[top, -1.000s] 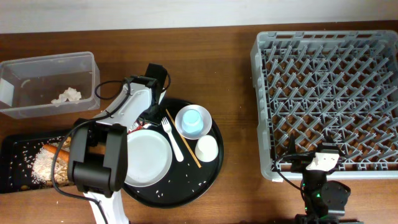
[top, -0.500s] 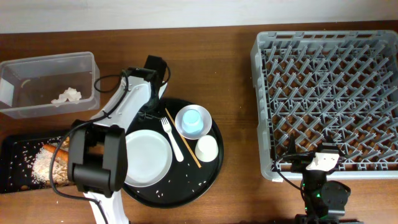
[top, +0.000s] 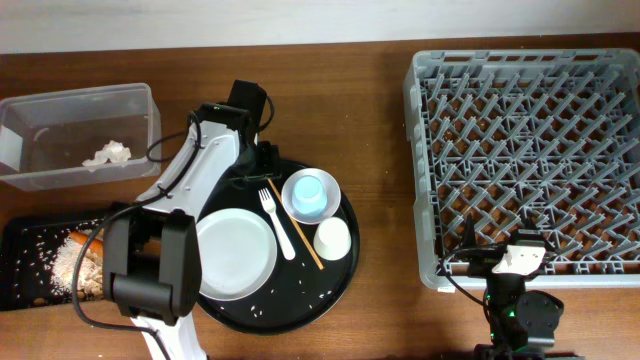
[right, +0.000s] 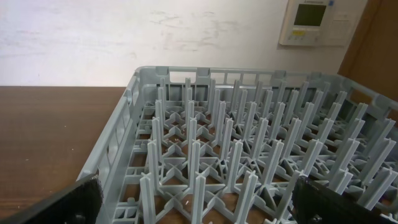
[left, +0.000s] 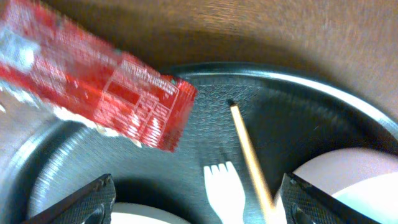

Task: Sort waste into correct bins and load items into the dishwasher rack
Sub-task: 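Grasp the red ketchup packet with the left gripper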

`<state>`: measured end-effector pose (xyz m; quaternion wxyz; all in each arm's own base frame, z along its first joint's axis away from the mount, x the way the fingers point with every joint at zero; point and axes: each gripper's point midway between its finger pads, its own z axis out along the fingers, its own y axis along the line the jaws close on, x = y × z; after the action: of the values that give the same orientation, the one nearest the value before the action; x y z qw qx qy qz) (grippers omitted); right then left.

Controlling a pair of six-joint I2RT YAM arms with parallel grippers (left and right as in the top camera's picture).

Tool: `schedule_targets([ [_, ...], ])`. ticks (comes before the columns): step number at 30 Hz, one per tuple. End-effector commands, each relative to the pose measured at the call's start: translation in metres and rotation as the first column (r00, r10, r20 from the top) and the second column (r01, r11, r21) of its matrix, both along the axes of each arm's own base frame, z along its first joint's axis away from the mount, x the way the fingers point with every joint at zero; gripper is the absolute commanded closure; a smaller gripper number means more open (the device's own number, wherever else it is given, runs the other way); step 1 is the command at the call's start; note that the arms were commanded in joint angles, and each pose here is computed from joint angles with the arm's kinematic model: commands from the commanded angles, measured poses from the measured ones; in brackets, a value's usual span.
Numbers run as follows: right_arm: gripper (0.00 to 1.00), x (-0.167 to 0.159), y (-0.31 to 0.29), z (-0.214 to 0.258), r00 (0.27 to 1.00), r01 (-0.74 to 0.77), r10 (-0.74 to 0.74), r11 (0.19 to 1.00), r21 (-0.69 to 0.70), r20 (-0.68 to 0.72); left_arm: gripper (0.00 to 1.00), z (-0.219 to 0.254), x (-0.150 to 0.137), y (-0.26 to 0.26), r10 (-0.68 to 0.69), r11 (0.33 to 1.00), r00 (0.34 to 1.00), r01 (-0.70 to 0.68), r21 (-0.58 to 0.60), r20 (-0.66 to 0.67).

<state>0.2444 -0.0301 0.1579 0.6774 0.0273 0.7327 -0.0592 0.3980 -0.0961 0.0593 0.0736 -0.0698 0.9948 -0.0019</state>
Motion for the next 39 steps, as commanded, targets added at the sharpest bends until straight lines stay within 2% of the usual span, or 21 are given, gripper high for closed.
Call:
schedule_targets([
  [1, 0.01, 0.000, -0.002, -0.003, 1.000, 0.008, -0.008, 1.000, 0.002, -0.006, 0.16, 0.015, 0.002, -0.012, 0.464, 0.874, 0.886, -0.462, -0.148, -0.028],
  [4, 0.01, 0.000, -0.002, -0.003, 1.000, 0.009, -0.008, 1.000, 0.002, -0.006, 0.16, 0.008, -0.005, -0.012, 0.670, 0.720, 0.737, -0.675, -0.162, -0.091],
  [8, 0.01, 0.000, -0.002, -0.003, 1.000, 0.008, -0.008, 1.000, 0.002, -0.006, 0.16, 0.009, 0.010, 0.010, 0.788, 0.577, 0.605, -0.790, -0.207, -0.113],
  [13, 0.01, 0.000, -0.002, -0.003, 1.000, 0.008, -0.008, 1.000, 0.002, -0.006, 0.16, 0.007, 0.015, 0.031, 0.825, 0.524, 0.554, -0.824, -0.213, -0.112],
  [18, 0.01, 0.000, -0.002, -0.003, 1.000, 0.008, -0.008, 1.000, 0.002, -0.006, 0.16, -0.010, 0.015, 0.023, 0.830, 0.493, 0.538, -0.832, -0.253, -0.150],
  [23, 0.01, 0.000, -0.002, -0.003, 1.000, 0.008, -0.008, 1.000, 0.002, -0.006, 0.17, -0.008, 0.029, 0.029, 0.840, 0.493, 0.535, -0.821, -0.287, -0.089],
  [25, 0.01, 0.000, -0.002, -0.003, 1.000, 0.008, -0.008, 1.000, 0.002, -0.006, 0.23, -0.008, 0.030, 0.036, 0.848, 0.494, 0.526, -0.825, -0.273, -0.057],
  [28, 0.01, 0.000, -0.002, -0.003, 1.000, 0.009, -0.008, 1.000, 0.002, -0.006, 0.39, -0.008, 0.031, 0.038, 0.851, 0.494, 0.523, -0.826, -0.272, -0.042],
  [30, 0.01, 0.000, -0.002, -0.003, 1.000, 0.008, -0.008, 1.000, 0.002, -0.006, 0.44, -0.008, 0.032, 0.038, 0.851, 0.494, 0.523, -0.825, -0.274, -0.041],
  [39, 0.01, 0.000, -0.002, -0.003, 1.000, 0.008, -0.008, 1.000, 0.002, -0.006, 0.47, -0.008, 0.032, 0.038, 0.851, 0.494, 0.524, -0.825, -0.275, -0.041],
])
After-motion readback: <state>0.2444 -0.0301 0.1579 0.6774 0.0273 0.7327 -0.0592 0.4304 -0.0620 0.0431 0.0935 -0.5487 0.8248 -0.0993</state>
